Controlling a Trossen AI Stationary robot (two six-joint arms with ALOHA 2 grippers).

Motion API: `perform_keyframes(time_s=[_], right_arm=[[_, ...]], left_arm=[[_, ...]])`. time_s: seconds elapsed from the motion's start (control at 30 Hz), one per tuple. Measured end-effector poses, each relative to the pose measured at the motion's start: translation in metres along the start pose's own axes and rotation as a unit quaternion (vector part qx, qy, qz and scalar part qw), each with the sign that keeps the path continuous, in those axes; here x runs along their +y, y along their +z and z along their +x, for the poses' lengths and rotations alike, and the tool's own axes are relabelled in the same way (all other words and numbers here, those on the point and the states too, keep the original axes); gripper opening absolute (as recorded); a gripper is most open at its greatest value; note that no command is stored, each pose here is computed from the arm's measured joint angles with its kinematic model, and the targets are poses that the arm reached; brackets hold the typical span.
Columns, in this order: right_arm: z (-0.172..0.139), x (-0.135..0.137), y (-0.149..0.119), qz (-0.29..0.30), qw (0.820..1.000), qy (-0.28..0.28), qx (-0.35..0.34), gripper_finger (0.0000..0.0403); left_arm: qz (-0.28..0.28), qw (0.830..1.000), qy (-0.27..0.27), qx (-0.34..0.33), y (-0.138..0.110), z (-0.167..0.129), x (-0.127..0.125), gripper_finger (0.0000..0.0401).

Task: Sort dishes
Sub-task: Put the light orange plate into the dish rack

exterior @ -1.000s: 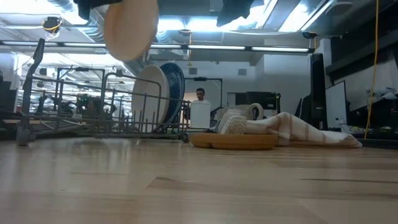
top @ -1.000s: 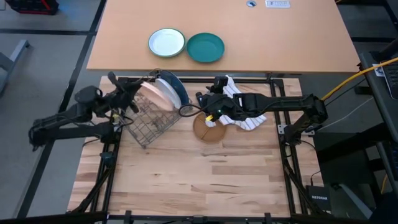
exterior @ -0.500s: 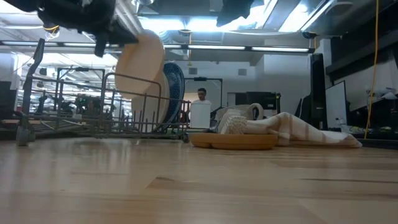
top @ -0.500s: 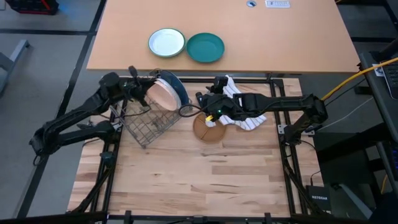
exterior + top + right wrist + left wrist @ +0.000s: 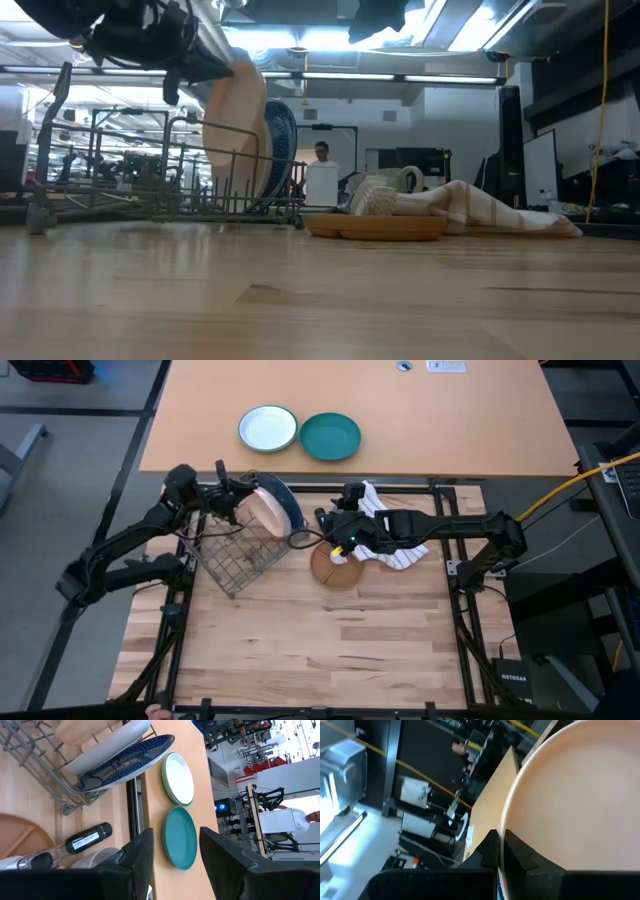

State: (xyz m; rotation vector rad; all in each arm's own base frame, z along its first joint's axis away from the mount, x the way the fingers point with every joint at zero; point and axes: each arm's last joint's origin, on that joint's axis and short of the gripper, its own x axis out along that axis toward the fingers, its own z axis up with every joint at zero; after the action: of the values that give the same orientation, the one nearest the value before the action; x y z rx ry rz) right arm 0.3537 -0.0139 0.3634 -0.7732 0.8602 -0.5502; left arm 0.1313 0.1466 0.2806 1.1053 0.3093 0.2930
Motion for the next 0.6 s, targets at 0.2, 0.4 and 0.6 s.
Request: perform_keyframes(time_s=[0.2, 0.4, 0.6], right_arm=[[0.0, 0.0, 0.0, 0.0, 1.0, 0.0, 0.0, 0.0163], [0.0, 0.0, 0.0, -0.003, 1.0, 0.0, 0.0, 0.0163], [0.005, 0.005, 0.002, -0.029, 1.0, 0.004, 0.003, 0.0163]], left_arm=[[0.011, 0.999, -0.022, -0.041, -0.009, -0.005, 0.001, 0.0], [0.01, 0.998, -0.05, -0.046, -0.025, -0.002, -0.004, 0.0], [0.015, 0.998, -0.046, -0.046, -0.033, 0.007, -0.005, 0.0]])
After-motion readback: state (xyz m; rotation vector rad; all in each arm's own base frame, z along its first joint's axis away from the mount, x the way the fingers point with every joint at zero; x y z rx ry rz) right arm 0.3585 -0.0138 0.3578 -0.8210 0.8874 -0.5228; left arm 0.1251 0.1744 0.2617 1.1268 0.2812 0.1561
